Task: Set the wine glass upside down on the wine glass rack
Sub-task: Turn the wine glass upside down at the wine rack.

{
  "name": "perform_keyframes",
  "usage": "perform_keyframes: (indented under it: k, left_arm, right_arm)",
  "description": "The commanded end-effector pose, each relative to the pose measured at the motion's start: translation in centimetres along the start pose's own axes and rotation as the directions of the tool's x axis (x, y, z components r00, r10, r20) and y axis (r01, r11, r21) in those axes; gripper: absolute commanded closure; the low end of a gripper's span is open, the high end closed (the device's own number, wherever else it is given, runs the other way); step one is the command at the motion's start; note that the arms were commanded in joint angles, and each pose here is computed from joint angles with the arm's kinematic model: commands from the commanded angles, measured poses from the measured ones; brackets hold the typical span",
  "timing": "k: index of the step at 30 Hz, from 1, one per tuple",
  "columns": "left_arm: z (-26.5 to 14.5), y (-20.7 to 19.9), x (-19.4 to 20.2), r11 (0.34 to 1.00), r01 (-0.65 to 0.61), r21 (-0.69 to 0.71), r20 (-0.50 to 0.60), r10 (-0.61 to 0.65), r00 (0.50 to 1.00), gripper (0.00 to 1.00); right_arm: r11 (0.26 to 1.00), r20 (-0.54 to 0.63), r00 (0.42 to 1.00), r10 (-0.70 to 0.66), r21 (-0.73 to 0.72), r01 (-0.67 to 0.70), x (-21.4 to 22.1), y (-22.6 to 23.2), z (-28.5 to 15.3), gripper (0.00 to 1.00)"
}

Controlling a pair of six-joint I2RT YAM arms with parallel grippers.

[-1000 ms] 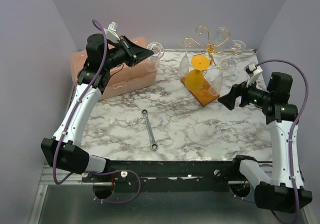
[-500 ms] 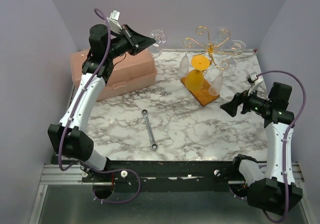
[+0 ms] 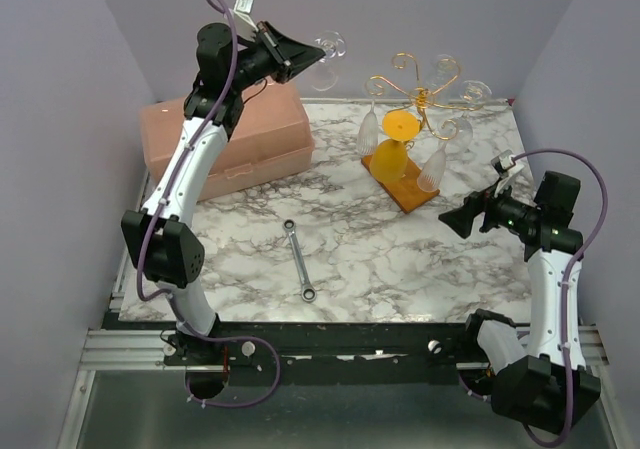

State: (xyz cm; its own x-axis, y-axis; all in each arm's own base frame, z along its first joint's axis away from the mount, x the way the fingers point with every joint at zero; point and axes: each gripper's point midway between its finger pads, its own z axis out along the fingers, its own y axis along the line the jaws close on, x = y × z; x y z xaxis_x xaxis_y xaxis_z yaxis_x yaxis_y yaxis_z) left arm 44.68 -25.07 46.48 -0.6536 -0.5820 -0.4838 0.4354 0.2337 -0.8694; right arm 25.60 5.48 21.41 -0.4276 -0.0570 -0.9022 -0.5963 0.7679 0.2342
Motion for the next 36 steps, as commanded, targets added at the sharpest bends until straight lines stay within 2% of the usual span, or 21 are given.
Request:
perform_keyframes:
  k: [1, 17, 36]
  left_arm:
    - [1.8, -3.5, -1.4, 0.994, -0.023, 0.111, 0.041, 0.019, 0.999, 1.0]
    - [8.6, -1.0, -1.6, 0.987, 0.123, 0.102, 0.041, -0.128, 0.991, 1.0]
    - [12.1, 1.7, 0.5, 0.965, 0.251, 0.075, 0.029, -0.254, 0.967, 1.0]
  right_arm:
    - [0.999, 0.029, 0.999, -0.037, -0.021, 0.037, -0.4, 0.3, 0.0, 0.0]
    - [0.999, 0.032, 0.998, -0.045, -0.019, 0.046, -0.5, 0.4, -0.1, 0.0]
    - [0.998, 0.033, 0.998, -0.054, -0.023, 0.055, -0.6, 0.6, -0.3, 0.0]
